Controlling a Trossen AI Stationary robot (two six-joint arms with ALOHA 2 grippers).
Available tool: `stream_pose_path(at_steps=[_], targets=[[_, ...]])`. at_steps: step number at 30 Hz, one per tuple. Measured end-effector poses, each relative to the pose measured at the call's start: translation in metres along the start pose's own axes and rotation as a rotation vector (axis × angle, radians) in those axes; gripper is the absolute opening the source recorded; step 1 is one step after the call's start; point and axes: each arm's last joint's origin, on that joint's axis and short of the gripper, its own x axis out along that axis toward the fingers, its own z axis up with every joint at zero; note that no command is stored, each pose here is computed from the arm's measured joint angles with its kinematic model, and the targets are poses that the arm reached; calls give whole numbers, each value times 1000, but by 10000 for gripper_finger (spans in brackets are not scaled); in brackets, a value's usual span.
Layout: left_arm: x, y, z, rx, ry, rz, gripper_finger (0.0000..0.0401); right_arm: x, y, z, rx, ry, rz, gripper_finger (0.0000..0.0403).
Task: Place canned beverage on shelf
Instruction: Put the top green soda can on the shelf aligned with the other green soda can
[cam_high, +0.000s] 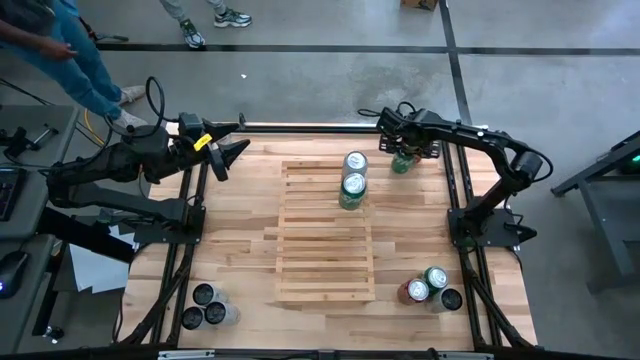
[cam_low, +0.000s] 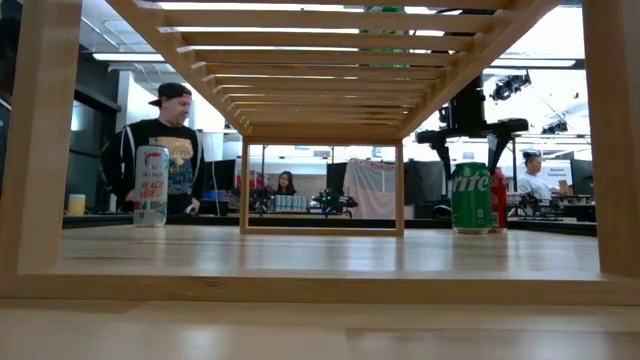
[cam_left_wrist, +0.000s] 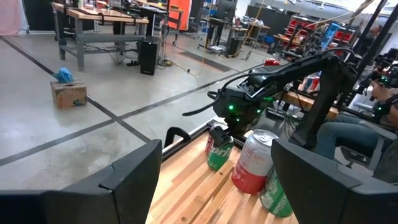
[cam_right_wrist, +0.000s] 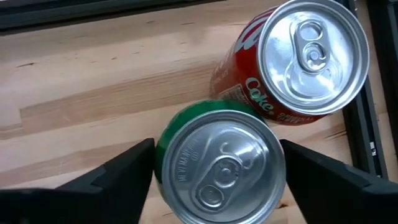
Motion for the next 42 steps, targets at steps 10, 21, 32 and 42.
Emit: stream_pose_path(at_steps=[10,21,32,42], targets=[[0,0,0,2,-1,3,294,-1,0,0,-48,4,6,280],[0,0,0,1,-2,4,294,-46,-27,3,-115,-79,148,279],[0,1,0,-3,-9,24,294,-168,-82,12,-186,-394,542,279],[0,0,4,-8,-38,15,294,-268,-75,-1,-353,-605,997,279]])
